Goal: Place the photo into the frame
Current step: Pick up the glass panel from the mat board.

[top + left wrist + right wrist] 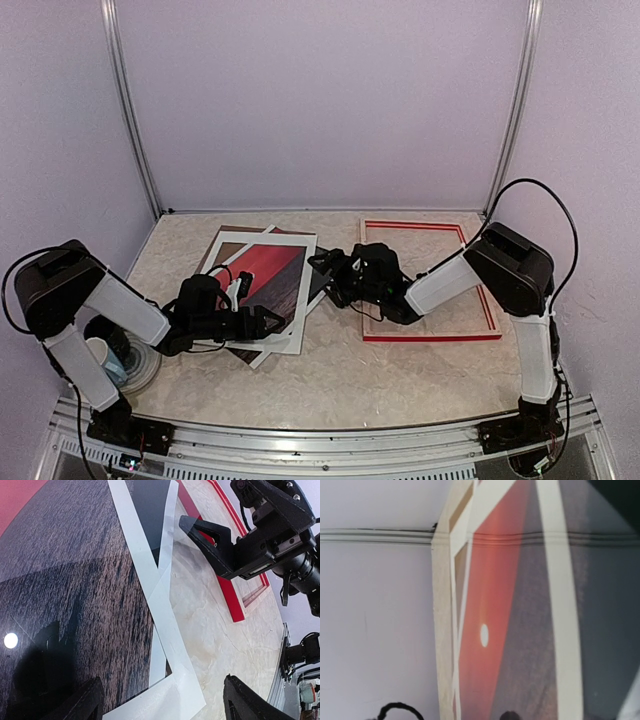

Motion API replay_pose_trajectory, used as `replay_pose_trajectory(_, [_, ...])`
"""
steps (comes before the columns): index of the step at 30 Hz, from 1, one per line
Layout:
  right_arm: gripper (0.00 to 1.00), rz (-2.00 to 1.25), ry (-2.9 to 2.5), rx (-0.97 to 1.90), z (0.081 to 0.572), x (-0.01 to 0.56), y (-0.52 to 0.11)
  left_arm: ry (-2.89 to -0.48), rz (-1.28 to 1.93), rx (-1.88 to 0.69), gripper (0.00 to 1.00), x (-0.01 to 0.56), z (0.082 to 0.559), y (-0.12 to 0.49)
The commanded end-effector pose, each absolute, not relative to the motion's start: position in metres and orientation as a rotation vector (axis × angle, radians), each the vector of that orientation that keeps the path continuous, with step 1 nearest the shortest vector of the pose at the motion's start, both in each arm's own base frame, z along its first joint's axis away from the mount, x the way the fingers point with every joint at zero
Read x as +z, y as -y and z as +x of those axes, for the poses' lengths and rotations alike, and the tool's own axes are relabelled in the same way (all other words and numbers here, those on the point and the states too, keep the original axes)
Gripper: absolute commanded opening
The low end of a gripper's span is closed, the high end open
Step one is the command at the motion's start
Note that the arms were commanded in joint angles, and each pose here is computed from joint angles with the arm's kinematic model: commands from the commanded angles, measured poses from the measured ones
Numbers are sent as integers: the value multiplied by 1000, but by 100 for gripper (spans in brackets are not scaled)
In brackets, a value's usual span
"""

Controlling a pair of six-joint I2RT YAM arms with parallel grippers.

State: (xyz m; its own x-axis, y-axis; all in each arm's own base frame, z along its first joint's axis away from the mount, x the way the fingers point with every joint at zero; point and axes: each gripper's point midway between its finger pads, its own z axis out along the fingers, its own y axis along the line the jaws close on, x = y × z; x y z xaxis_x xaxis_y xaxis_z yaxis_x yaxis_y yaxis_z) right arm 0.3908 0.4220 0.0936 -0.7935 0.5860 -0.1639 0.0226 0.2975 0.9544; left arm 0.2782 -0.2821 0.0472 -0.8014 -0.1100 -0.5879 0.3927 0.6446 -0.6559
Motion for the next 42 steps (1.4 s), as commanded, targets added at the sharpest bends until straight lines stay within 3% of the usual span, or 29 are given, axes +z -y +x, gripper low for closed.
replay_pose_trajectory(1, [84, 502, -2082, 1526, 393, 87, -435, -2341, 213, -1102, 81, 30, 267, 278])
replay_pose_trajectory(15, [79, 474, -2182, 1479, 392, 57, -462, -2323, 216, -1132, 82, 34, 265, 280])
replay_pose_trajectory(29, [59, 517, -2140, 1534, 392, 60, -457, -2267, 145, -1084, 82, 72, 287, 258])
replay_pose_trajectory(42, [19, 525, -2121, 1558, 393, 57, -449, -2175, 84, -1059, 84, 104, 281, 240])
